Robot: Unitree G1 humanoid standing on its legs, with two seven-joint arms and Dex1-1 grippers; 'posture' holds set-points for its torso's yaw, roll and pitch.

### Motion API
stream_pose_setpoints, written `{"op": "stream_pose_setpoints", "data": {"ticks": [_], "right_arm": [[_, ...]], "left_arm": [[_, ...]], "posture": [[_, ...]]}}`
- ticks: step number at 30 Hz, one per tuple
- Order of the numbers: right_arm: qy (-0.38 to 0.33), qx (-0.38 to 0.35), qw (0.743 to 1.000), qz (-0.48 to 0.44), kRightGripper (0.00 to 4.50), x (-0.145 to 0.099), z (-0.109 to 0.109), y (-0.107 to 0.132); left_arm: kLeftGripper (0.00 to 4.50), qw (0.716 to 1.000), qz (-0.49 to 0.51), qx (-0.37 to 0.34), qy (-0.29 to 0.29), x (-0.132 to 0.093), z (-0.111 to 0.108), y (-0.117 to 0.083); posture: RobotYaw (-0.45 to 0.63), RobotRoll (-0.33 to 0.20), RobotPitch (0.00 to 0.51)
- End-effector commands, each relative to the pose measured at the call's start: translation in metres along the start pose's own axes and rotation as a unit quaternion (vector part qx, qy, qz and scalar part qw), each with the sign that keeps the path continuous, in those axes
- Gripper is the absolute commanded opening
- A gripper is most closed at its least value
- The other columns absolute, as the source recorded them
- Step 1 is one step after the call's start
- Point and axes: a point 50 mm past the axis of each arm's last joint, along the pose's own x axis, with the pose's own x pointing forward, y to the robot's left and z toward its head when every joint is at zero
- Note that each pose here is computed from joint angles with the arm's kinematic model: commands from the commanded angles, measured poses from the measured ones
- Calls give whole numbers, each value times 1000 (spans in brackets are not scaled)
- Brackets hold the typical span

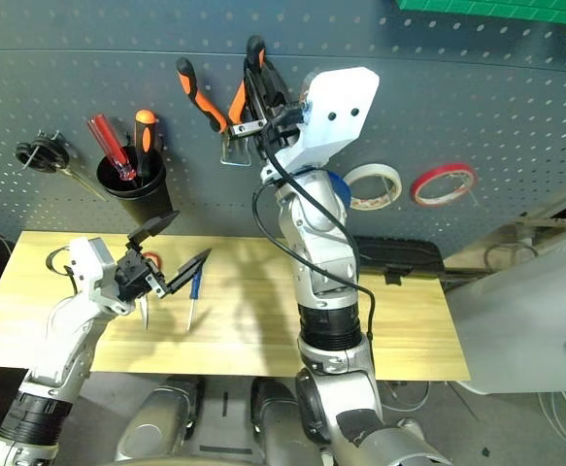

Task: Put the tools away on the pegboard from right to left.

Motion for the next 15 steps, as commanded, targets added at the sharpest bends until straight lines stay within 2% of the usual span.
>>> {"op": "stream_pose_setpoints", "data": {"ticks": [1, 8, 15], "right_arm": [[13, 2, 1000, -1, 288, -4, -8, 1], [-5, -3, 1000, -5, 288, -4, -1, 1], [2, -8, 1000, -15, 288, -7, -4, 0]], "left_arm": [[4500, 1000, -2, -4, 10, -3, -3, -4], [4500, 1000, -1, -4, 11, -5, -2, -4], [4500, 1000, -6, -4, 14, -3, -1, -3]], "posture": [[139, 0, 238], [134, 0, 245], [131, 0, 250]]}}
